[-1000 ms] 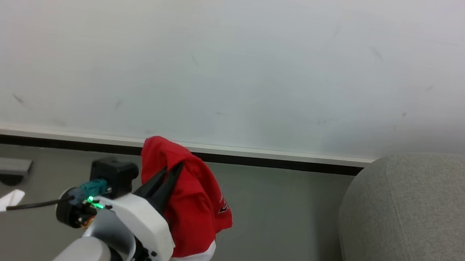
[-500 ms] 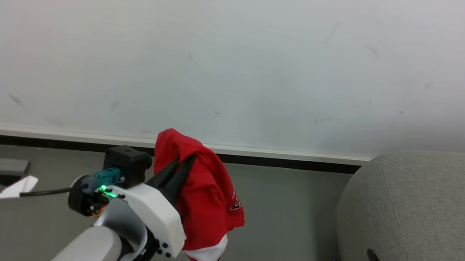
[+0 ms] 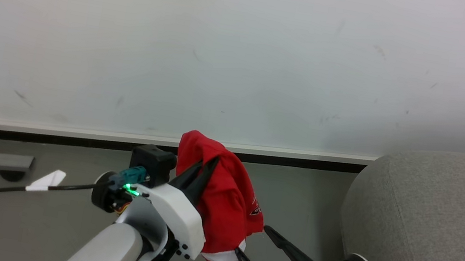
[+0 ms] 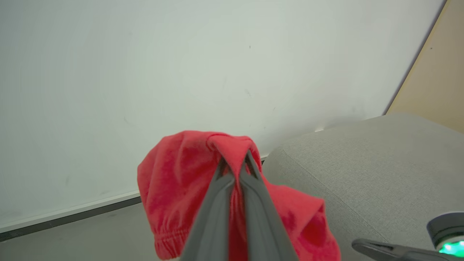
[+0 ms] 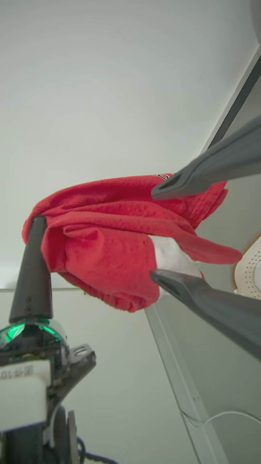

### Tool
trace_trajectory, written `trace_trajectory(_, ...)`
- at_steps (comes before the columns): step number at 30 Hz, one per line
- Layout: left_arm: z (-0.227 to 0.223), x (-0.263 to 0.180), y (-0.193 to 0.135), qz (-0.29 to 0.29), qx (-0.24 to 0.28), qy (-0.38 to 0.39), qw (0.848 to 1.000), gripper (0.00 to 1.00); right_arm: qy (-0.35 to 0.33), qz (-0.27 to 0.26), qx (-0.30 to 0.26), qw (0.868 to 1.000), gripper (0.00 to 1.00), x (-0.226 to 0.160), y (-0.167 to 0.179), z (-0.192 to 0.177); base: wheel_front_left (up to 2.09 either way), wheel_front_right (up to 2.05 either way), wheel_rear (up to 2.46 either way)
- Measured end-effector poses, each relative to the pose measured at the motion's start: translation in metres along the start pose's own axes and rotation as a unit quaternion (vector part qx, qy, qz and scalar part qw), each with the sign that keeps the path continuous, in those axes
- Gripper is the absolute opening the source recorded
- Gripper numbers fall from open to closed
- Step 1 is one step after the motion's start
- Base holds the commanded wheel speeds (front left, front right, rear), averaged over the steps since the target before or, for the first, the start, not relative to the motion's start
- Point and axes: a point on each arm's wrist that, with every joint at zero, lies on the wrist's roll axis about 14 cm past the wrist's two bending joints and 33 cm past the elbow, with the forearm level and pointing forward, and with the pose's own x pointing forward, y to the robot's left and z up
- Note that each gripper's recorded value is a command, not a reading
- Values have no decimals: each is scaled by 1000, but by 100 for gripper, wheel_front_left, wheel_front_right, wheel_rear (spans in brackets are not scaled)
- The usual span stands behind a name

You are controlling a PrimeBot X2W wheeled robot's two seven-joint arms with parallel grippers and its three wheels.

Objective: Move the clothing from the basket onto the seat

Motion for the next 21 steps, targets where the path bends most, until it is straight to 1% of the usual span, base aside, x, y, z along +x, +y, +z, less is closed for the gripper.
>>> trace_trajectory(4,-3,2,-1,-3,2,5,1000,0,4,29,4,1000,100,16,12,3,0,0,0)
trace_trajectory(6,-3,3,-3,-7,3,5,1000,0,10,34,10,999,100,23,14,2,0,0,0)
trace_trajectory(10,-3,4,-11,-18,1,6,1000,0,20,39,3,999,100,35,13,2,0,0,0)
trace_trajectory(14,-4,6,-19,-27,-4,9,1000,0,17,26,-4,1000,100,47,3,9,0,0,0)
trace_trajectory(20,-6,4,-23,-31,-7,14,999,0,47,0,-1,999,100,46,-12,-9,0,0,0)
trace_trajectory(21,-7,4,-23,-31,-7,14,999,0,52,-3,3,999,47,45,-13,-12,0,0,0)
